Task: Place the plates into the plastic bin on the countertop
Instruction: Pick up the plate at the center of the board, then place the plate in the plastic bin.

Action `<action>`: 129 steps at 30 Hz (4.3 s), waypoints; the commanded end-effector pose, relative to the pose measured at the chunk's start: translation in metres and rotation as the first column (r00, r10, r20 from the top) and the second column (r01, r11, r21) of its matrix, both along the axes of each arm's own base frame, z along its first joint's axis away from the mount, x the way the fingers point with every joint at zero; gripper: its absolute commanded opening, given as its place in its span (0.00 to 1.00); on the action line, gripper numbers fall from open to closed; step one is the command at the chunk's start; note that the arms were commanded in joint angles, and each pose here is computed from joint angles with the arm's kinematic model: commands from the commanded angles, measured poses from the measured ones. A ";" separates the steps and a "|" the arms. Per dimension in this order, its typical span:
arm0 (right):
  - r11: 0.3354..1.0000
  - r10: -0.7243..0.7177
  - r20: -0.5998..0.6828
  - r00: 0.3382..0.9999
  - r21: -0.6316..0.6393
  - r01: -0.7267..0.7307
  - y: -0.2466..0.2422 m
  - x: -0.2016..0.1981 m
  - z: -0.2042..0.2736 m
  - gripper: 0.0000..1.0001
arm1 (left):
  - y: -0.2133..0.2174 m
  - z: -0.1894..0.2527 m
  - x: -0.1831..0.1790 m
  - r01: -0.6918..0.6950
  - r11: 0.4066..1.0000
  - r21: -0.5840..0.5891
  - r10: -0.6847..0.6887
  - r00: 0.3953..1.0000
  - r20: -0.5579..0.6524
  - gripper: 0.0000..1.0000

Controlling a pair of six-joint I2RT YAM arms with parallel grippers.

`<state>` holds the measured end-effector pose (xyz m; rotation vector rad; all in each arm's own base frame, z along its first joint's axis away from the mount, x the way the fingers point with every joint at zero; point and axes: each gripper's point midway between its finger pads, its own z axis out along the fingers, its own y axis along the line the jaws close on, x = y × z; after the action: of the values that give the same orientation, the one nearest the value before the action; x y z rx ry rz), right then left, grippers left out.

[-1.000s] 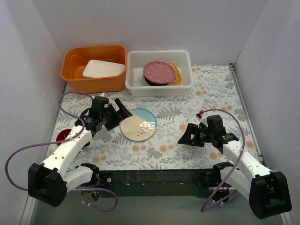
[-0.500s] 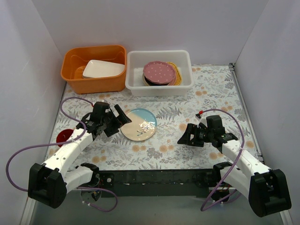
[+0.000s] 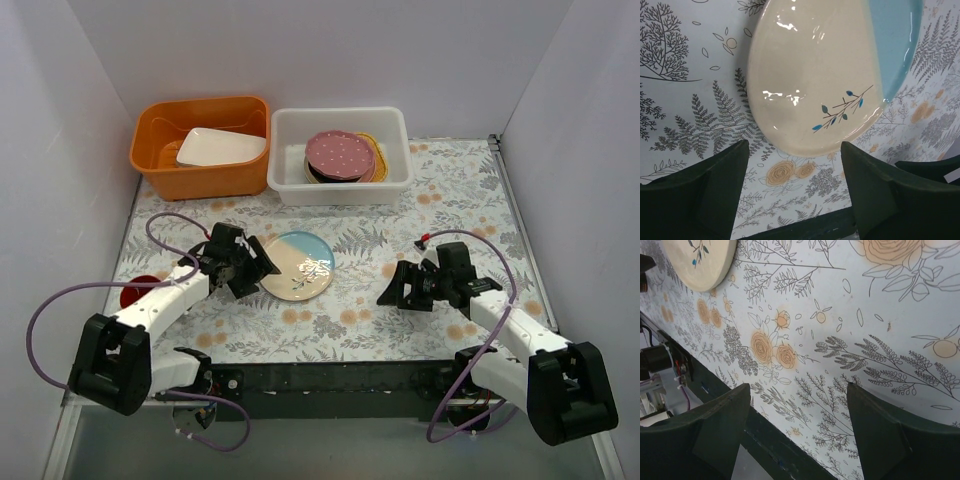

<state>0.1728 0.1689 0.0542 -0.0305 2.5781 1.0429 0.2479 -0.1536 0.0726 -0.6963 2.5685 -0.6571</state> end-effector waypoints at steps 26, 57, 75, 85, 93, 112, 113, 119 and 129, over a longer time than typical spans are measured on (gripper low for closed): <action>0.982 0.019 0.108 0.994 0.184 -0.038 0.089 0.120 0.021 0.75 | 0.024 -0.063 0.024 -0.048 0.982 0.185 0.069 0.992 -0.109 0.71; 0.942 0.168 -0.079 0.983 0.306 -0.136 0.151 0.085 -0.016 0.59 | -0.051 -0.063 0.043 0.197 0.973 0.124 -0.191 0.980 -0.054 0.71; 0.843 0.211 0.003 0.978 0.506 -0.184 0.156 0.066 0.038 0.46 | -0.085 -0.042 0.047 0.202 0.979 0.012 -0.202 0.979 -0.002 0.71; 0.855 0.210 -0.012 0.978 0.487 -0.178 0.154 0.063 0.038 0.01 | -0.068 -0.043 0.044 0.169 0.981 0.094 -0.168 0.986 -0.019 0.81; 0.868 0.217 0.018 0.976 0.454 -0.202 0.150 0.061 0.050 0.01 | -0.056 -0.013 0.054 0.129 0.983 0.129 -0.135 0.990 0.045 0.92; 0.921 0.188 0.075 0.979 0.332 -0.202 0.130 0.055 0.069 0.01 | -0.014 0.075 0.064 0.014 0.997 0.072 -0.028 0.980 0.197 0.98; 0.920 0.188 0.083 0.979 0.335 -0.205 0.131 0.056 0.073 0.01 | -0.011 0.075 0.064 0.008 0.997 0.077 -0.023 0.980 0.199 0.98; 0.934 0.182 0.122 0.976 0.289 -0.210 0.128 0.066 0.097 0.01 | 0.003 0.085 0.060 -0.026 0.996 0.086 0.008 0.978 0.207 0.98; 0.930 0.105 0.258 0.961 0.317 -0.187 0.120 0.113 0.162 0.01 | 0.015 0.092 0.057 -0.061 0.995 0.075 0.042 0.973 0.227 0.98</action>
<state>0.2559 0.2847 0.1421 -0.1414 2.4312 1.3615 0.3059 -0.1415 0.1522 -0.6341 2.3768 -0.5637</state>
